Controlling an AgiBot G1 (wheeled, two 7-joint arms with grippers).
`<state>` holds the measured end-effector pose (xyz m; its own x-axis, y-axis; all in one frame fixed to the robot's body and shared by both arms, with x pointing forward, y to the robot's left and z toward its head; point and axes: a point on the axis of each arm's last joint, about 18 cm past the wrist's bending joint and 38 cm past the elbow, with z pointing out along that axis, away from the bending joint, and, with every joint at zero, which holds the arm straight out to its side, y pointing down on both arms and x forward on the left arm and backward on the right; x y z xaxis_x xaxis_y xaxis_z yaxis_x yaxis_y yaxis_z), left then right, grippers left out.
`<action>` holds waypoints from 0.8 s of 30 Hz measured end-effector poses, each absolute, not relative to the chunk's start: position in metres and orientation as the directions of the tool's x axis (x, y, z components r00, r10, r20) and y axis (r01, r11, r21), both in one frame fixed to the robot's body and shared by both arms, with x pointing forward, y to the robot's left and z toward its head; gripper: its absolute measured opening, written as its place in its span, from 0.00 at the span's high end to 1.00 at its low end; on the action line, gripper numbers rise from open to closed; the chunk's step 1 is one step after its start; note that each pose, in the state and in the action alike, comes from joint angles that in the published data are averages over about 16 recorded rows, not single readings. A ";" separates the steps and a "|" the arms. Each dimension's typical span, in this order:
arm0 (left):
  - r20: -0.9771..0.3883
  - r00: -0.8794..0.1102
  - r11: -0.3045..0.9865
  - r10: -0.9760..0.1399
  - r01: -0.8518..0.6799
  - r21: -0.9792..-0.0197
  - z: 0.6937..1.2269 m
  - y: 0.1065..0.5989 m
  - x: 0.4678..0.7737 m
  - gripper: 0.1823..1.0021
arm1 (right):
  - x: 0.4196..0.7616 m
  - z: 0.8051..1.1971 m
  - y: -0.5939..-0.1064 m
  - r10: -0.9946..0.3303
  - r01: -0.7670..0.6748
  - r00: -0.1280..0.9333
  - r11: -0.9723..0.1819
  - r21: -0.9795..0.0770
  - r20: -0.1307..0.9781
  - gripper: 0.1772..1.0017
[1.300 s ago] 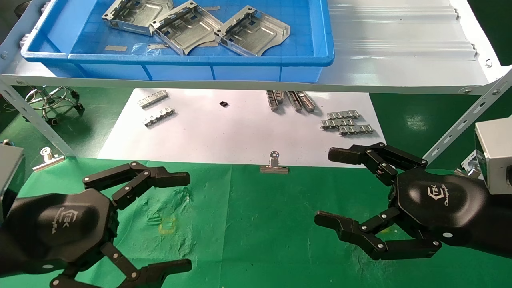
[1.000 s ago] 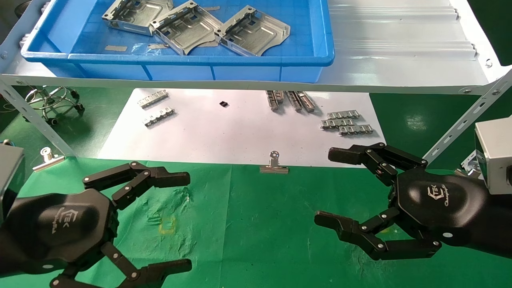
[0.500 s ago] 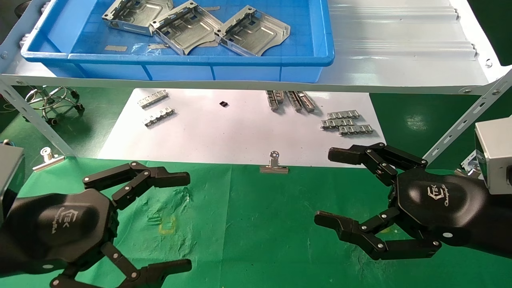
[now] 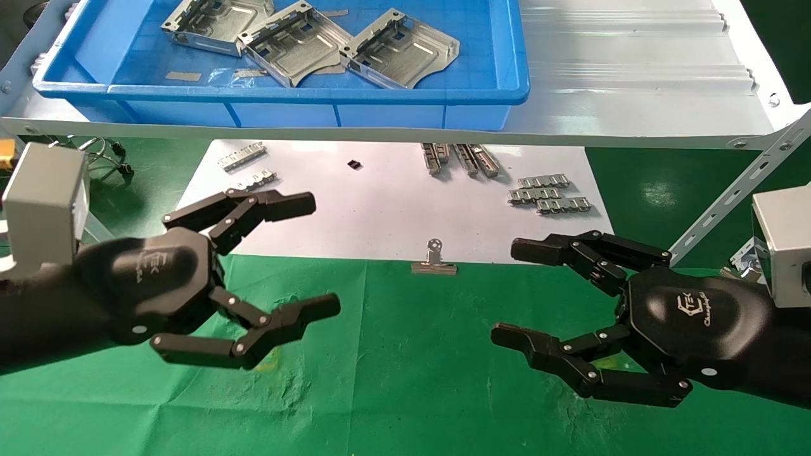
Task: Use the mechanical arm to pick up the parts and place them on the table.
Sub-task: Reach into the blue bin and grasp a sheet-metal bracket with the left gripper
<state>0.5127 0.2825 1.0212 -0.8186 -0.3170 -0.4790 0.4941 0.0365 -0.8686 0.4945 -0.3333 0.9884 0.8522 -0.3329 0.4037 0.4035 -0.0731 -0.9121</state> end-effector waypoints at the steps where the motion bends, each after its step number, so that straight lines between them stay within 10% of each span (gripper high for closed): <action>1: -0.480 -0.813 0.032 -0.329 0.498 -0.867 1.025 0.281 0.516 0.00 | 0.494 0.988 -0.333 -0.333 0.403 0.852 -0.073 -0.912 0.404 0.16; 24: -0.469 -0.607 0.117 -0.642 0.526 -0.842 1.148 0.276 0.632 0.00 | 0.494 0.988 -0.333 -0.333 0.403 0.852 -0.073 -0.912 0.404 0.76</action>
